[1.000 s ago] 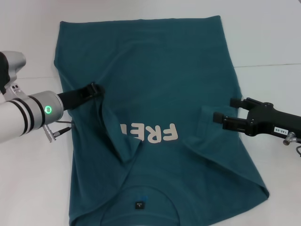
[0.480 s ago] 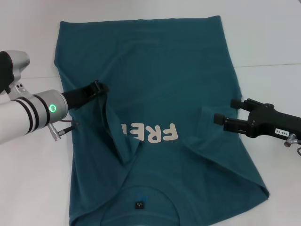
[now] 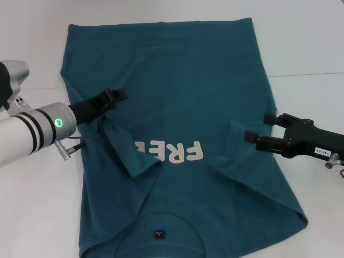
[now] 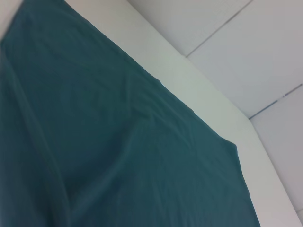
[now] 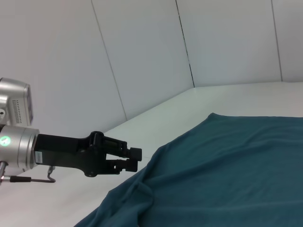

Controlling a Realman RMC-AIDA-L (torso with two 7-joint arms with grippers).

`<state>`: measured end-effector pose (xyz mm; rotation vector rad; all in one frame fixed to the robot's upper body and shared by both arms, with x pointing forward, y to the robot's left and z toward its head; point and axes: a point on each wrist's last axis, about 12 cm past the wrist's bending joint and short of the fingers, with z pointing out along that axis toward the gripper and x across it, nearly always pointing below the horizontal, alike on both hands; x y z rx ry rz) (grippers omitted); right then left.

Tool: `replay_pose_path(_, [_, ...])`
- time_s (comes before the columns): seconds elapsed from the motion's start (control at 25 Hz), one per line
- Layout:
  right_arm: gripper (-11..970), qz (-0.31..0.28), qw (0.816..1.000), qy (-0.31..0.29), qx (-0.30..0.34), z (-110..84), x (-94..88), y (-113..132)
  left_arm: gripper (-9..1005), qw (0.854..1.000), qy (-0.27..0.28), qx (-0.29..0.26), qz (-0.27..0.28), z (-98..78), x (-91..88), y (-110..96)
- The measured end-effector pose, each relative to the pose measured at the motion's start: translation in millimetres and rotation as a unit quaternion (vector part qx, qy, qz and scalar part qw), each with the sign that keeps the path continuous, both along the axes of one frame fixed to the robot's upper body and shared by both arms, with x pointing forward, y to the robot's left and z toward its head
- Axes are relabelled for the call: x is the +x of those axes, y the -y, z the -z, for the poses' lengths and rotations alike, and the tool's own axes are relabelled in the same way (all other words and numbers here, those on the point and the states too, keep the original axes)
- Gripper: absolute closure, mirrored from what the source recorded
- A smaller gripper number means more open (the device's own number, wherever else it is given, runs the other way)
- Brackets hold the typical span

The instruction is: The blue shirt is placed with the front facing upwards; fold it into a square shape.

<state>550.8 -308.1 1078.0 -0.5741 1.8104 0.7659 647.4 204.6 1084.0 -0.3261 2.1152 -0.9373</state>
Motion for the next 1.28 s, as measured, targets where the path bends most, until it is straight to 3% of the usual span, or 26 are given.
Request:
replay_pose_path(0.08, [32, 0.000, 1.000, 0.000, 0.000, 0.1, -0.2, 0, 771, 1.000, 0.000, -0.002, -0.005, 0.6, -0.1, -1])
replay_pose_path(0.36, [32, 0.004, 1.000, -0.002, -0.001, 1.4, -0.1, 0, 501, 1.000, -0.003, -0.009, 0.008, 3.0, -6.4, -6])
replay_pose_path(0.52, [31, 0.005, 1.000, -0.003, -0.001, 2.1, 0.0, 1, 313, 0.999, -0.007, -0.025, 0.037, 9.6, -23.2, -17])
replay_pose_path(0.76, [32, 0.012, 1.000, -0.004, -0.007, 2.7, 2.6, 1, 153, 0.995, -0.010, -0.065, 0.069, 11.8, -53.2, -40])
replay_pose_path(1.0, [32, 0.009, 1.000, -0.001, -0.009, 1.3, 5.1, -1, 152, 0.991, -0.032, -0.087, 0.092, 15.8, -66.9, -42])
replay_pose_path(1.28, [31, 0.007, 1.000, 0.001, -0.010, 0.2, 6.4, -2, 153, 0.989, -0.080, -0.066, 0.103, 24.7, -69.5, -36])
